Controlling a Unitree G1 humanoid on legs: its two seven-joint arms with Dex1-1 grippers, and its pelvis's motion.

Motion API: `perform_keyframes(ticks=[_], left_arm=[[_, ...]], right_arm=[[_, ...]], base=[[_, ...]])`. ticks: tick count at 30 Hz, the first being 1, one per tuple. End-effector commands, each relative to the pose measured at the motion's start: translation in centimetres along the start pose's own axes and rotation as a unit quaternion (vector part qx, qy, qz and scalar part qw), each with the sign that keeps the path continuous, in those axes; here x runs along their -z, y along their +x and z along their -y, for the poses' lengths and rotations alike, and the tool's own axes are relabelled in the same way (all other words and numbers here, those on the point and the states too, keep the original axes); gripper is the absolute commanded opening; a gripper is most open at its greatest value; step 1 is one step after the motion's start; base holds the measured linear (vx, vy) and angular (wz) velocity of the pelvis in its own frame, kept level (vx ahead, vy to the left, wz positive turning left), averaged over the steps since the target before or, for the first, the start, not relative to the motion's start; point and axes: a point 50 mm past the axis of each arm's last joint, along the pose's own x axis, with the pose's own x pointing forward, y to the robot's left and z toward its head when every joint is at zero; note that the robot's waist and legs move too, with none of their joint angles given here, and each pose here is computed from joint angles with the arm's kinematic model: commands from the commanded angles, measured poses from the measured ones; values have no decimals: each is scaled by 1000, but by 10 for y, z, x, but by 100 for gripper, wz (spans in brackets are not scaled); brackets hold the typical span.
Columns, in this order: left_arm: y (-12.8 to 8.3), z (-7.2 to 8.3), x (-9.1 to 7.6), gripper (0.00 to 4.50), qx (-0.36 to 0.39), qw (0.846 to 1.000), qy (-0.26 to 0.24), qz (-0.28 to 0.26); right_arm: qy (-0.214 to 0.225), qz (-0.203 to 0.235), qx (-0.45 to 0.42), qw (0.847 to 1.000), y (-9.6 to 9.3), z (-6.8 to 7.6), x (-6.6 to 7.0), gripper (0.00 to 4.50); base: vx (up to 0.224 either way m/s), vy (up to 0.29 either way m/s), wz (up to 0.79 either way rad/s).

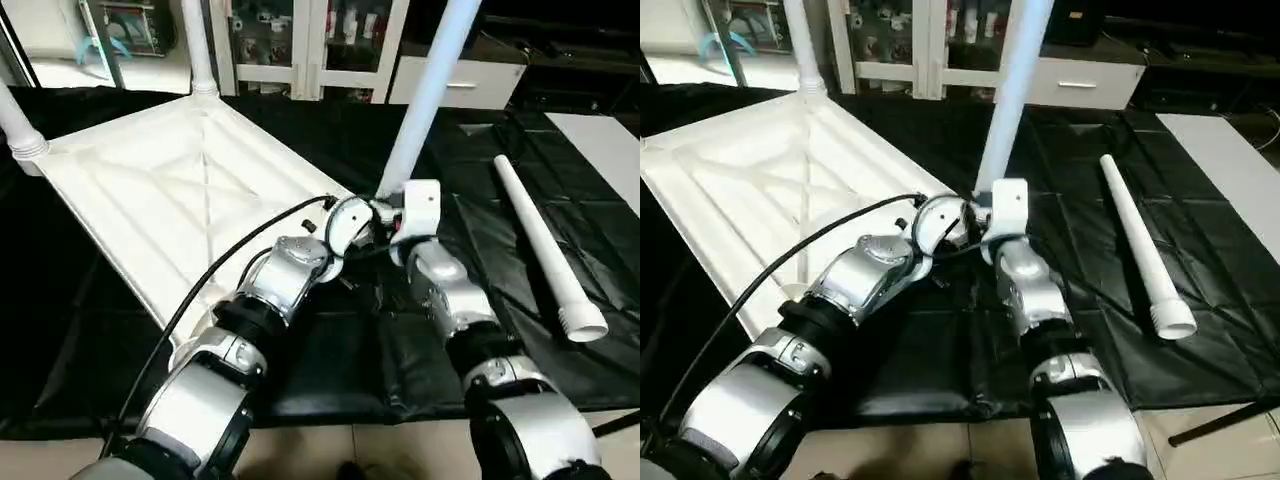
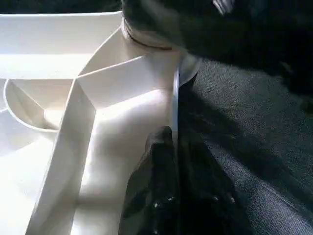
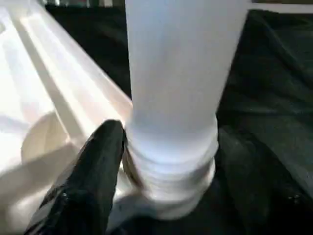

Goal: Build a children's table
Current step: Insert table leg to table base

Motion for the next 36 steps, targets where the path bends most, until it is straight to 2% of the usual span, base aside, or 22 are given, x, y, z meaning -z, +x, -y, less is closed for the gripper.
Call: perform_keyframes(ticks=[1,7,9,11,14,15,16,18,23,25,29,33,34,36], left_arm=[[-7,-22,-10,0,-51,998,6,21],[-7,-22,-9,0,-42,999,16,19],[-7,-22,-5,0,-30,999,25,16],[-7,-22,-4,0,-25,999,28,14],[-8,-19,-1,0,-4,999,37,15],[-8,-19,-1,0,-4,999,37,15],[-8,-14,2,0,22,998,46,20],[-10,-9,4,0,52,996,61,27],[-15,0,14,0,118,989,77,33],[-21,3,22,0,160,982,97,37],[-29,4,29,0,207,971,111,45],[-45,10,41,0,291,942,157,59],[-45,10,41,0,292,942,157,59],[-53,11,48,0,322,930,171,45]], right_arm=[[-5,-9,-1,1000,-4,7,3,365],[-8,18,-27,999,-17,13,-6,409],[-14,43,-58,997,-32,20,-16,430],[-14,48,-70,996,-37,23,-19,446],[-21,52,-97,994,-48,33,-26,446],[-21,52,-97,994,-48,33,-26,446],[-31,47,-127,990,-58,43,-28,446],[-46,35,-165,985,-68,52,-29,446],[-83,-3,-246,966,-90,69,-24,446],[-92,-29,-284,954,-103,78,-21,446],[-88,-35,-315,944,-113,83,-23,446],[-87,-43,-373,923,-123,82,-26,446],[-87,-43,-374,923,-123,82,-26,446],[-107,-48,-399,909,-126,80,-26,446]], base=[[0,0,0],[0,0,0],[0,0,0],[0,0,0],[0,0,0],[0,0,0],[0,0,0],[0,0,0],[0,0,0],[0,0,0],[0,0,0],[0,0,0],[0,0,0],[0,0,0]])
